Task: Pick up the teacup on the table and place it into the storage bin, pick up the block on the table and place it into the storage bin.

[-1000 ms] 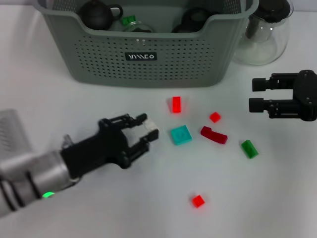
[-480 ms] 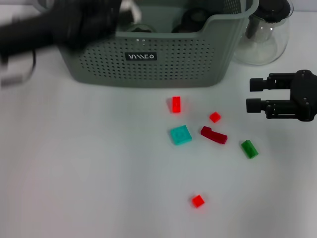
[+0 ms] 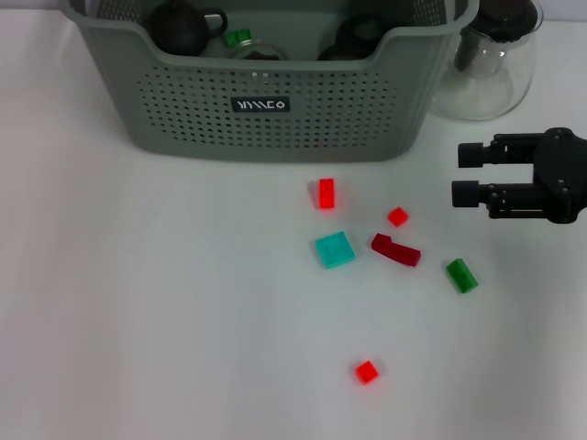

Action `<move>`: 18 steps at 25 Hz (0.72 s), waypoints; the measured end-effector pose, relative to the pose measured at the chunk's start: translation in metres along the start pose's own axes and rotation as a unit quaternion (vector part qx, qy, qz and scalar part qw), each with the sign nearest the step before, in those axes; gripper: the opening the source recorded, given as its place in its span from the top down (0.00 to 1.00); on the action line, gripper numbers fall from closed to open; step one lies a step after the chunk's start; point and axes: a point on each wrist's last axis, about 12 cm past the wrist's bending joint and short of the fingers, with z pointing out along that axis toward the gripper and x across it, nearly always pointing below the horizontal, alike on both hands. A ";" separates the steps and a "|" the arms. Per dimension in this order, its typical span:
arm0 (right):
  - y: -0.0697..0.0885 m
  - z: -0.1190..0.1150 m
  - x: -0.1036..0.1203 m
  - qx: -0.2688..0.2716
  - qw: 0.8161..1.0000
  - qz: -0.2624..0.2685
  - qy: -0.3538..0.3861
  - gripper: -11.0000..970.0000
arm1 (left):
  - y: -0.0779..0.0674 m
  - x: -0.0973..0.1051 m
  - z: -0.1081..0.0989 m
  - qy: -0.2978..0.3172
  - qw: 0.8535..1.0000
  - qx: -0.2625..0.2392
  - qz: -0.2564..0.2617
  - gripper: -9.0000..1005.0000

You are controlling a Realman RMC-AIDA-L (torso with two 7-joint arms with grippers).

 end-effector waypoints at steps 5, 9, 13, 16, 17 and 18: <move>0.000 0.000 0.000 0.000 1.000 0.000 0.000 0.29 | -0.013 0.008 0.041 0.054 0.996 -0.073 0.023 0.51; 0.000 0.000 -0.001 0.000 1.000 -0.001 -0.001 0.29 | -0.021 0.008 0.048 0.055 0.995 -0.077 0.033 0.50; 0.000 0.000 -0.001 0.000 1.000 0.000 -0.001 0.29 | -0.024 0.004 0.028 0.015 0.999 -0.039 0.012 0.47; 0.000 0.000 -0.001 0.000 1.000 0.000 -0.001 0.29 | -0.024 0.009 -0.003 -0.049 0.999 -0.002 -0.004 0.40; 0.000 0.000 -0.001 0.000 1.000 0.000 -0.001 0.29 | -0.025 0.015 -0.018 -0.081 0.996 0.021 -0.005 0.37; 0.000 0.000 -0.001 0.000 1.000 0.000 0.000 0.29 | -0.026 0.024 -0.031 -0.112 0.993 0.046 -0.003 0.35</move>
